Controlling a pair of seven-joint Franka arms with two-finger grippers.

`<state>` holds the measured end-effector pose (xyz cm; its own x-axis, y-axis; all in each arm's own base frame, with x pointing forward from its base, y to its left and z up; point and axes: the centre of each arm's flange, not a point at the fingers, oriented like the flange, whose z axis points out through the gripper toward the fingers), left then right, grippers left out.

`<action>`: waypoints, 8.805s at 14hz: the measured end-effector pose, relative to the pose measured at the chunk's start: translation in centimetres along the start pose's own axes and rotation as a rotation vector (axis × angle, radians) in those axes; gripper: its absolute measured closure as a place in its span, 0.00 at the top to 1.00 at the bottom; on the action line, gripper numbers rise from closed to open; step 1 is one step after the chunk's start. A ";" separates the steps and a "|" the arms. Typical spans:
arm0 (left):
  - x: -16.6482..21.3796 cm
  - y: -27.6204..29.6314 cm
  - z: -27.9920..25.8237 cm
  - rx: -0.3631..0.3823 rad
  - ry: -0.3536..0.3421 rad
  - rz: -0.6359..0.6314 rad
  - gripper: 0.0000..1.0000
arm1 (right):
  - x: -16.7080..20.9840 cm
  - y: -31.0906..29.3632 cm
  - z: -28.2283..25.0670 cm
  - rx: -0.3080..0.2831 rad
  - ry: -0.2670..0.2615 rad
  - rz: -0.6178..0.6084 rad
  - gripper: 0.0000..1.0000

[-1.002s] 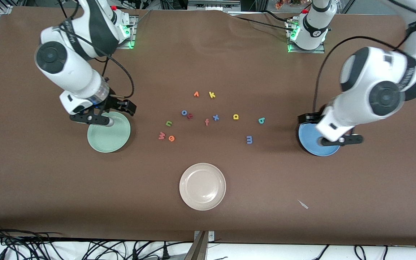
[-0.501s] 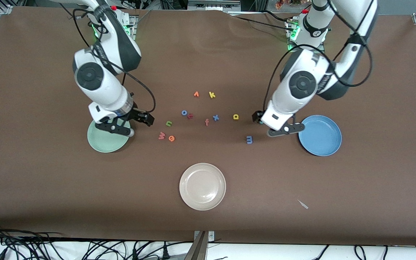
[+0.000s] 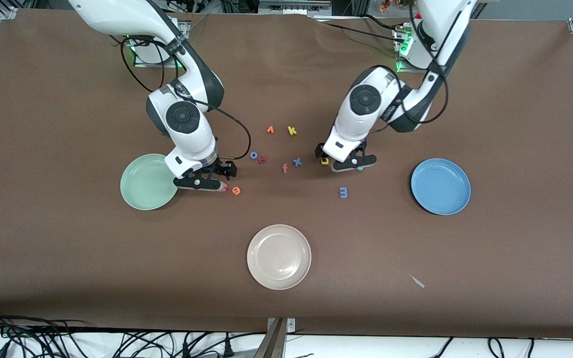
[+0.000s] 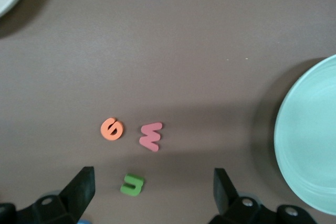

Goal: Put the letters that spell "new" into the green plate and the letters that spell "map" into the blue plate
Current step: 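Grasp the pink M and yellow d with the right and left grippers, then carry the M and d to the green and blue plates, releasing both, then grasp the blue E with the left gripper while the right gripper withdraws, then place the E on the blue plate while the right gripper reaches the orange 6, then grasp the teal b with the left gripper while the right gripper grasps the 6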

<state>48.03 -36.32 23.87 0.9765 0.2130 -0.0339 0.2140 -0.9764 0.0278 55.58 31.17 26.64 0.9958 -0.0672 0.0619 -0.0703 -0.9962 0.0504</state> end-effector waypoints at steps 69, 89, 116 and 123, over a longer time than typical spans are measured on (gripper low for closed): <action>13.8 -4.4 2.5 -0.015 -0.095 0.078 1.00 | 6.5 21.1 1.7 -0.058 -0.082 -0.278 0.29; 15.4 -7.5 4.2 0.143 -0.174 0.135 0.27 | -1.5 10.2 1.2 0.074 0.038 -0.101 0.64; 8.1 -11.9 4.2 -0.027 -0.155 0.115 1.00 | -2.2 -6.5 8.4 0.066 0.082 0.161 0.63; 3.0 -8.1 6.0 0.051 -0.084 0.029 0.95 | -2.3 -6.5 8.7 0.061 0.080 0.159 0.56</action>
<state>49.06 -27.94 17.57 0.9761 0.1830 -0.1172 0.1818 -0.9831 -0.0208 54.24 37.29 17.47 0.9644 -0.2220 0.1435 -0.2204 -0.9750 -0.0272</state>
